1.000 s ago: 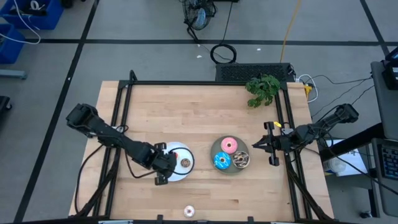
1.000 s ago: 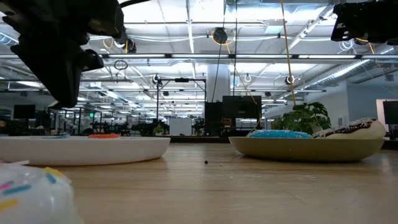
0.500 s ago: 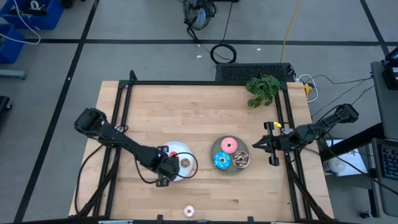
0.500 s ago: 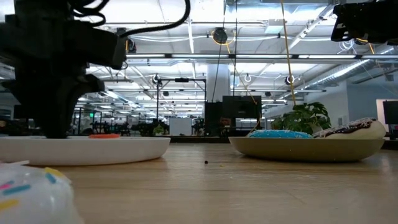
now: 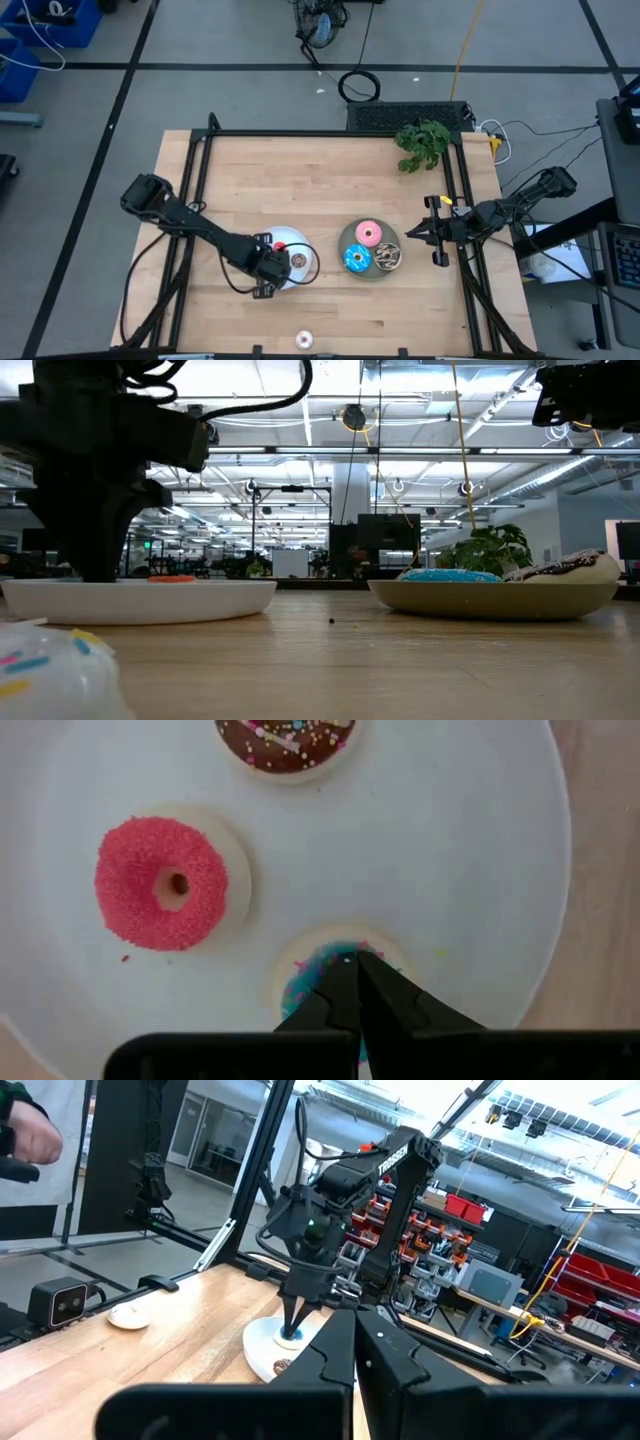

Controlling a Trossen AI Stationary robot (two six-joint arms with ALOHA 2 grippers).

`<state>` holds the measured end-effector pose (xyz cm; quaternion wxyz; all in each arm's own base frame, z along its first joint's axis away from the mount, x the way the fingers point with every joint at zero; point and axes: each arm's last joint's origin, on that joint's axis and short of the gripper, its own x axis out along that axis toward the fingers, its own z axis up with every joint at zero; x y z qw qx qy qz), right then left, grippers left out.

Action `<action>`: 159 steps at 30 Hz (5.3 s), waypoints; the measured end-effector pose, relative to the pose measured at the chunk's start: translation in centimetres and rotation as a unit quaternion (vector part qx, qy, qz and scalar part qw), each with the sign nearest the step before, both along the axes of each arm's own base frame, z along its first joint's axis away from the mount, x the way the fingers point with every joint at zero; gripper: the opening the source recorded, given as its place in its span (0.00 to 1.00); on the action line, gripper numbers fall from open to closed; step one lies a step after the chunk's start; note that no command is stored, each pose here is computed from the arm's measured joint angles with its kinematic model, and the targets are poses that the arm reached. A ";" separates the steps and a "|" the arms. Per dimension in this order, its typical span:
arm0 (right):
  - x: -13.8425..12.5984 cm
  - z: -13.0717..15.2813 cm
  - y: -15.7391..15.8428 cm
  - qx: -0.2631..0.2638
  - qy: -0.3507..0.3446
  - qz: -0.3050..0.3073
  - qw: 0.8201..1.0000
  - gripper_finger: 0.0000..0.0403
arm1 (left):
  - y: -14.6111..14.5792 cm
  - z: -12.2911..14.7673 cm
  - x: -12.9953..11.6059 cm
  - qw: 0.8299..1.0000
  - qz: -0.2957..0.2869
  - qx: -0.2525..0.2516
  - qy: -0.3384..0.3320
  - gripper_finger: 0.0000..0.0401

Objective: Pick & Place donuts
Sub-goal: Put the small blue donut on the white plate, then put the small white donut on the white plate

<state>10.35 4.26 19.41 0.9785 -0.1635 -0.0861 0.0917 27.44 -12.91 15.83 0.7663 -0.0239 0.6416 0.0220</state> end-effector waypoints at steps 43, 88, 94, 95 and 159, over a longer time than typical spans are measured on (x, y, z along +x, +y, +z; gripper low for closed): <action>0.0 0.2 0.0 0.016 -0.006 0.004 1.000 0.00 | -10.8 6.2 6.9 0.973 -0.121 -0.117 -0.160 0.03; 0.0 0.1 0.0 0.013 -0.002 0.003 1.000 0.00 | -14.5 -0.3 8.3 0.971 -0.151 -0.103 -0.155 0.58; 0.0 0.1 0.0 0.013 -0.001 0.002 1.000 0.00 | -14.2 -1.1 8.3 0.973 -0.159 -0.091 -0.142 0.51; 0.0 0.1 0.0 0.013 0.000 0.002 1.000 0.00 | -14.1 -1.0 8.4 0.973 -0.156 -0.088 -0.143 0.49; 0.0 0.0 0.0 0.010 0.001 0.002 1.000 0.00 | -7.5 16.9 4.4 0.982 -0.150 0.069 -0.086 0.02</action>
